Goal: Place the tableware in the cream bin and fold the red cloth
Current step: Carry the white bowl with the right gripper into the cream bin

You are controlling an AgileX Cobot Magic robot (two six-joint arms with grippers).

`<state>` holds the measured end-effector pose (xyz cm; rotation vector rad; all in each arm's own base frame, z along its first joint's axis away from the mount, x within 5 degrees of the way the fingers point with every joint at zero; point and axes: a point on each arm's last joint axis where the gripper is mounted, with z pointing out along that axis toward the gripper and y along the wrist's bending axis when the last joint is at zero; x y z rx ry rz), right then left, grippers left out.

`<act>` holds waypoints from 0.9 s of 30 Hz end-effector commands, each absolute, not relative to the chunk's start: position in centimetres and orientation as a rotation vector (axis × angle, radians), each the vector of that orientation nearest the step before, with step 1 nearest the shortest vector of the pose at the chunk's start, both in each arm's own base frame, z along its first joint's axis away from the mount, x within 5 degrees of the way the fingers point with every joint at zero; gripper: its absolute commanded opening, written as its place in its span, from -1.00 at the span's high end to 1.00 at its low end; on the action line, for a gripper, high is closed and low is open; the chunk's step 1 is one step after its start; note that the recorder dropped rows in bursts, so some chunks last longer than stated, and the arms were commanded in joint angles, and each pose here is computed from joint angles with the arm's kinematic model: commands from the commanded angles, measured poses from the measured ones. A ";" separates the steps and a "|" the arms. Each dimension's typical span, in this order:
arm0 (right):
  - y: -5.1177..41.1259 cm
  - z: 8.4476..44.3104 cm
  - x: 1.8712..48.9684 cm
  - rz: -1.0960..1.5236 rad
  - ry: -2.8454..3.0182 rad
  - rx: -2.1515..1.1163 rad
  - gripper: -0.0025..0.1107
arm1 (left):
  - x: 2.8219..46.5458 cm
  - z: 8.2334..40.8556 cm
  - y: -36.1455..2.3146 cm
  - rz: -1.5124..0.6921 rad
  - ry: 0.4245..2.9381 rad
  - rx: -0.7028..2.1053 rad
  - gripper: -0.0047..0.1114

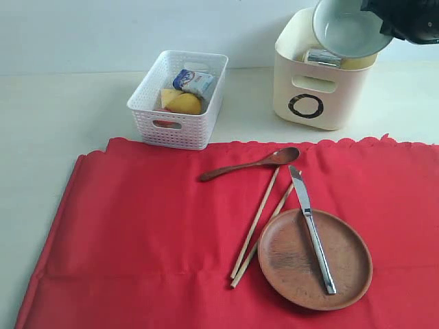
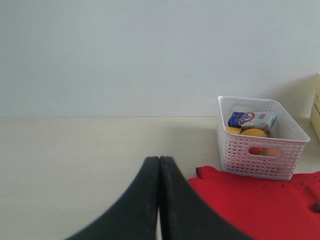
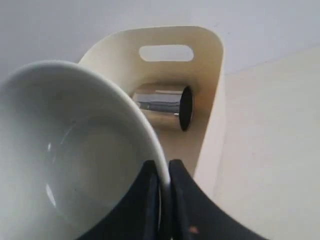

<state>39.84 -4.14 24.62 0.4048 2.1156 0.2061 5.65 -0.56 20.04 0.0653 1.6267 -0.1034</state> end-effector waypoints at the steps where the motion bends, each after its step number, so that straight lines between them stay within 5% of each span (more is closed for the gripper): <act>1: -5.0 24.0 40.4 0.140 2.062 0.453 0.96 | 5.6 20.1 -0.6 -0.114 1.620 0.067 0.90; 12: -5.4 21.9 41.1 0.109 2.088 0.473 0.95 | 5.6 20.1 -0.6 -0.112 1.620 0.069 0.90; 27: -5.3 21.8 41.1 0.107 2.091 0.467 0.36 | 5.6 20.1 -0.6 -0.111 1.620 0.070 0.90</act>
